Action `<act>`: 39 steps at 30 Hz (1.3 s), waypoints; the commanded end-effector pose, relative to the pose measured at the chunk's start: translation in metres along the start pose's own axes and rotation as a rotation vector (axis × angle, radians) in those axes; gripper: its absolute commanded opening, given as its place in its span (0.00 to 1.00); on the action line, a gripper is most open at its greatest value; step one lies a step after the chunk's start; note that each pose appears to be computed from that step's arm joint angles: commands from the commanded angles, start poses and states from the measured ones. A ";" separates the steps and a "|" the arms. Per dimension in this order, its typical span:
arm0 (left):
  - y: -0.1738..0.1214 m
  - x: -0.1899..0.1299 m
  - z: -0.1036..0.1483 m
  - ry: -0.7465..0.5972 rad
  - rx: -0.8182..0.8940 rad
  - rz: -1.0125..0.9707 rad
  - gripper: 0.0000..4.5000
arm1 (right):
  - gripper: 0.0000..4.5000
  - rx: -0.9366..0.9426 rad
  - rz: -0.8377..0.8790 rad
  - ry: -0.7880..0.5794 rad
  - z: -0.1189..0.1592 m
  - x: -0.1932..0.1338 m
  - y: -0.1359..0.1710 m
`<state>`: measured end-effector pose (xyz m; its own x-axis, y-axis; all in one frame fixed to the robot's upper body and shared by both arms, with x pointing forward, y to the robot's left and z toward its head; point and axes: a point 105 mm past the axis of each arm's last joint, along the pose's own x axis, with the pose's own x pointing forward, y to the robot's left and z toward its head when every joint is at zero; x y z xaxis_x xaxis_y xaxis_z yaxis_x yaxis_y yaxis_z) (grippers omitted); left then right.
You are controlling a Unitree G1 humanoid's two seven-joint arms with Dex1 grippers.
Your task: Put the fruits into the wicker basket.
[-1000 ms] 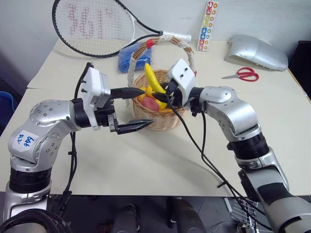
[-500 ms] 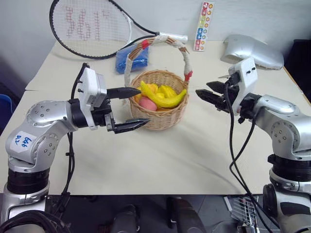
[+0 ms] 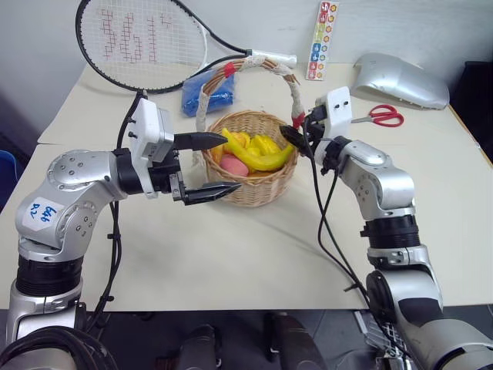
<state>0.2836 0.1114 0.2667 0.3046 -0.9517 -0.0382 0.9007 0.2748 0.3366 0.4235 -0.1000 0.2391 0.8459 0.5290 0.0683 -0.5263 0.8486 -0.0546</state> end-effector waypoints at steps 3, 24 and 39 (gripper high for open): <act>-0.002 -0.002 0.009 -0.015 0.047 0.012 1.00 | 0.28 -0.007 0.020 -0.106 0.021 -0.001 0.005; -0.009 0.012 0.007 -0.052 0.021 -0.092 1.00 | 0.04 -0.327 -0.533 0.001 0.044 -0.229 -0.162; -0.006 0.015 -0.002 -0.089 -0.044 -0.181 1.00 | 0.87 -0.097 -0.515 0.199 -0.020 -0.301 -0.154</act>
<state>0.2860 0.0934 0.2605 0.1248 -0.9921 -0.0143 0.9556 0.1162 0.2708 0.2630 -0.3876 0.1872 0.9942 0.0112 -0.1069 -0.0242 0.9923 -0.1212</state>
